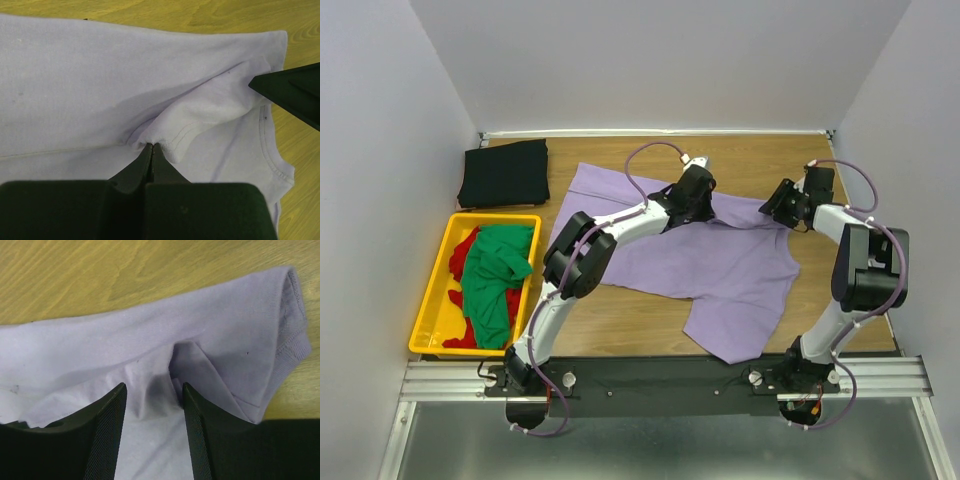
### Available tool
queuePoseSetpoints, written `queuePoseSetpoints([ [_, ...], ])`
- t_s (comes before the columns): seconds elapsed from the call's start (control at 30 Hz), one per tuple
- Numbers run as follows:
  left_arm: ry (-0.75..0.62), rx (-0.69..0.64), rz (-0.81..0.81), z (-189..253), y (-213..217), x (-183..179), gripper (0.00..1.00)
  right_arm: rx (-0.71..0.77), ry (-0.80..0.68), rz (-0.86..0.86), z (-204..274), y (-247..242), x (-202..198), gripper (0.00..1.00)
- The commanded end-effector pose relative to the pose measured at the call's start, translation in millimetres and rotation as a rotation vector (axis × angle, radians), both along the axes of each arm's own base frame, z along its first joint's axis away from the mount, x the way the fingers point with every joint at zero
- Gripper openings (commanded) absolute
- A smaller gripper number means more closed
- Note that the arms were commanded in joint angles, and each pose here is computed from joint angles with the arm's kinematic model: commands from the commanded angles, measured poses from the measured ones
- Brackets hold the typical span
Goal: Fold and stack the t-shirts
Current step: Fold the tshirt
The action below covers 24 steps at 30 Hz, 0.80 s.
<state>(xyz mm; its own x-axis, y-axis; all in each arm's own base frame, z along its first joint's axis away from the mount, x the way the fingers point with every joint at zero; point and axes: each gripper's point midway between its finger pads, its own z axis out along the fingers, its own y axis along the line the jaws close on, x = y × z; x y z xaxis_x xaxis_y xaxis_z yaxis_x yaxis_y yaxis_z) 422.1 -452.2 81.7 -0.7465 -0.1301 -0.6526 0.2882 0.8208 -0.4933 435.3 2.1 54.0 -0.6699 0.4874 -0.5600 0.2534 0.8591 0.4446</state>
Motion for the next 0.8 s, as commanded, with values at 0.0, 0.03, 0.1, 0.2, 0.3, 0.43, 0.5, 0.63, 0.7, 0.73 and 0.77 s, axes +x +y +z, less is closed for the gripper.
queuePoseSetpoints([
  [0.0,0.001,-0.007,-0.021,2.3,-4.7,1.3,0.0,-0.001,0.011,0.043,-15.1,1.7,-1.4,0.56],
  [0.03,0.002,-0.007,-0.022,2.3,-4.9,1.1,0.0,0.003,0.017,0.052,-19.1,3.6,-2.0,0.56],
  [0.1,0.004,-0.01,-0.023,2.4,-5.3,0.6,0.0,0.015,0.016,0.065,-20.4,6.0,-2.9,0.53],
  [0.2,0.008,-0.005,-0.026,-0.1,-4.7,-0.3,0.0,0.05,0.009,0.094,-16.4,14.7,-8.1,0.5],
  [0.3,0.008,-0.005,-0.026,0.4,-4.2,-0.7,0.0,0.092,-0.019,0.109,-0.9,23.3,-13.2,0.45],
  [0.43,0.022,-0.017,-0.05,2.6,-5.4,-7.2,0.0,0.153,-0.01,0.086,19.2,31.8,-32.6,0.42],
  [0.5,0.02,-0.015,-0.052,5.7,-2.9,-9.5,0.0,0.197,0.004,0.093,27.1,39.7,-41.8,0.41],
  [0.63,0.022,-0.013,-0.072,9.2,-0.3,-15.8,0.0,0.249,0.017,0.096,46.3,49.5,-63.8,0.41],
  [0.7,0.023,-0.006,-0.089,9.7,1.4,-19.4,0.0,0.265,-0.022,0.103,62.6,53.8,-71.8,0.41],
  [0.73,0.028,-0.005,-0.1,9.8,1.4,-21.9,0.0,0.27,-0.033,0.106,67.0,55.2,-74.2,0.42],
  [0.77,0.036,0.005,-0.105,7.5,3.0,-24.0,0.0,0.268,-0.041,0.105,69.5,54.7,-76.0,0.42],
])
